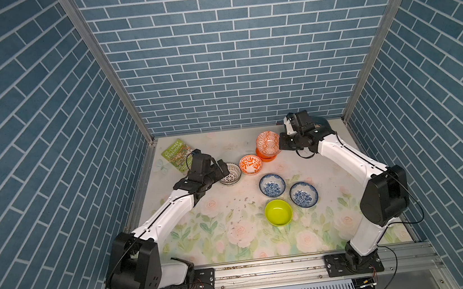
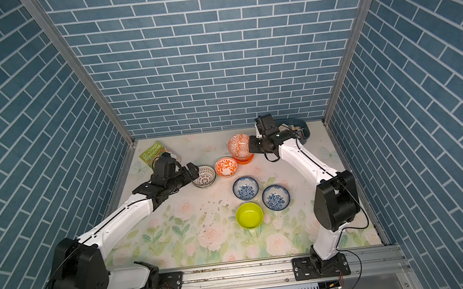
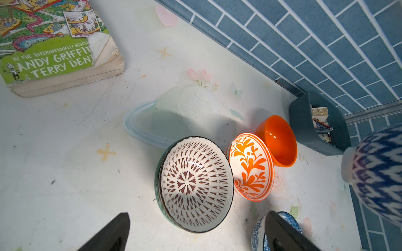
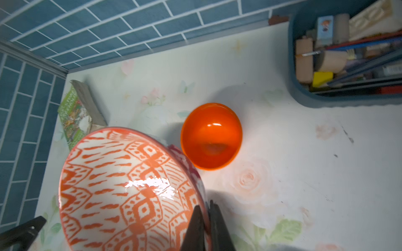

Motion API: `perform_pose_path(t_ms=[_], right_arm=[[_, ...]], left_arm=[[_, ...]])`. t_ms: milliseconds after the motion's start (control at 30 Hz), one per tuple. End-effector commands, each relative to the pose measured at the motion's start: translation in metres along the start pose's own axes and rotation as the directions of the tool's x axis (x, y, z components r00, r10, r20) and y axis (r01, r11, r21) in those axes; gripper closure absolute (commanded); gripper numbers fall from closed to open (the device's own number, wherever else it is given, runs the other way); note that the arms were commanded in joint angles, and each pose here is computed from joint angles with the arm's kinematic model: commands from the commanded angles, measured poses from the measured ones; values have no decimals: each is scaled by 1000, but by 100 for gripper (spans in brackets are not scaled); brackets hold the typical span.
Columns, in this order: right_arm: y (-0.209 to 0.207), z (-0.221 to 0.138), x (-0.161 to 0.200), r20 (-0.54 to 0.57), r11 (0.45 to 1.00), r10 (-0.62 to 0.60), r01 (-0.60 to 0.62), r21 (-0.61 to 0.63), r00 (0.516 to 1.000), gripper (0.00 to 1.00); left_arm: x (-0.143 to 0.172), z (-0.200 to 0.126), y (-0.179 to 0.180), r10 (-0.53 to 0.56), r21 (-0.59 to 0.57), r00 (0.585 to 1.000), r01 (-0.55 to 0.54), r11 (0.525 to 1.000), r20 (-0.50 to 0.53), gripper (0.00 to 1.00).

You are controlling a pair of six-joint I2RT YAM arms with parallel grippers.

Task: Stack the bowls
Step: Pick up the bowl from the center of the board, then place the bowl on the bowl.

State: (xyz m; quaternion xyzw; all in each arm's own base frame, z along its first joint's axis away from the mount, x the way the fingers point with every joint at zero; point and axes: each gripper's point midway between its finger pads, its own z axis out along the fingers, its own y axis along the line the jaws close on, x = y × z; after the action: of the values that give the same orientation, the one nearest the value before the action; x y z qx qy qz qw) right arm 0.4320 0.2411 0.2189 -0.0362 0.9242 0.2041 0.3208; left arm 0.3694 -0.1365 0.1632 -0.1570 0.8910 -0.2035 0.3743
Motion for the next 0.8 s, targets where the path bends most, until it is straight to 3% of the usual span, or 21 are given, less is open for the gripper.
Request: perform_pose_path(t_ms=[0,367,767], right_arm=[[16,12,-2,-21,999,-50,50,-10,999,100],[51,56,11,-90,995,-95,92,-32,991,100],[44,88,37,-139,998,-70,68,-18,988,100]], left_arm=[[1,-7,12,5,-25,1000,-5,1000,6,0],[6,-7,24,-26,-14,1000,26,1000,14,0],[22,6,24,-75,49,997,75,996,-16,0]])
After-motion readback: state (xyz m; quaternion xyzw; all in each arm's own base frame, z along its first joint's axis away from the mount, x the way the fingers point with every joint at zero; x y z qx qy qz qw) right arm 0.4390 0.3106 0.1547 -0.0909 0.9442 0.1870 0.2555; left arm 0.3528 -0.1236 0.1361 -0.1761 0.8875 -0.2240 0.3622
